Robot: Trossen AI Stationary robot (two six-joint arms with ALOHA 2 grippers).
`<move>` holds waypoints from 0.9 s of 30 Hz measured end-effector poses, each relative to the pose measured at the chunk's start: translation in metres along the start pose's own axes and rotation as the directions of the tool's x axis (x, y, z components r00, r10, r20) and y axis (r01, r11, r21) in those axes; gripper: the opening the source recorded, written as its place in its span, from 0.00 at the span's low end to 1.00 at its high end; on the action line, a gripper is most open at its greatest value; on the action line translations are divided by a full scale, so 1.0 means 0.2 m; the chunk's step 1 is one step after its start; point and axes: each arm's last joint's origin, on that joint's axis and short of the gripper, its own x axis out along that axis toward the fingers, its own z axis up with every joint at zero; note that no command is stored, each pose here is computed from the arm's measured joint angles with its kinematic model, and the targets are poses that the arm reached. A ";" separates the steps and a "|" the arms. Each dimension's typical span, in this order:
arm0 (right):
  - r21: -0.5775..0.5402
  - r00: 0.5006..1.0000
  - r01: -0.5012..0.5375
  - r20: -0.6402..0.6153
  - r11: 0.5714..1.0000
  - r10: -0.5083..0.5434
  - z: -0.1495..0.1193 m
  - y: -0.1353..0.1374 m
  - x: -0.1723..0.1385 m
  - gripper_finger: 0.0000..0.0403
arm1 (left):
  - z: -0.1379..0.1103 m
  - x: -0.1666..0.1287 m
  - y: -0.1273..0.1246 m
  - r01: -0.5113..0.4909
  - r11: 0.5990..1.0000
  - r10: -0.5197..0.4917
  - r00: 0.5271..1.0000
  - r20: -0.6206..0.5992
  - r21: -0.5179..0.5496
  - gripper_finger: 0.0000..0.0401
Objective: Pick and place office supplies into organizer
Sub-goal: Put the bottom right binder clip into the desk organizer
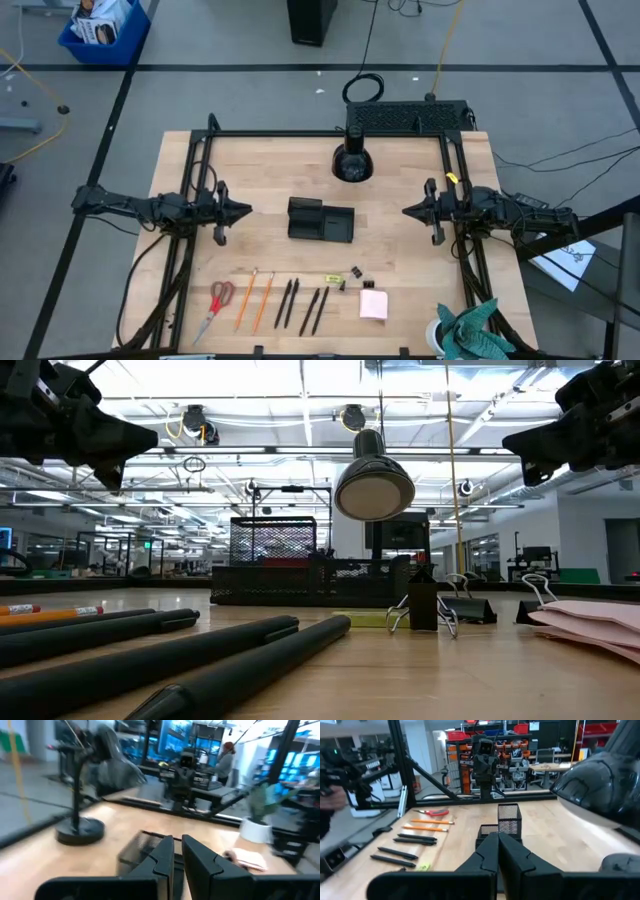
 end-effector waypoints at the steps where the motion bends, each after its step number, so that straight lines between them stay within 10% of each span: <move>1: 0.023 1.000 0.000 0.000 1.000 0.000 0.00 0.00 0.00 0.00 | 0.01 0.00 0.00 -0.021 0.999 0.021 1.000 0.013 0.026 0.10; 27: 0.066 0.999 0.054 -0.006 0.996 -0.053 0.00 -0.01 0.00 0.00 | 0.00 0.00 0.02 -0.119 0.970 0.118 0.993 0.020 0.211 0.10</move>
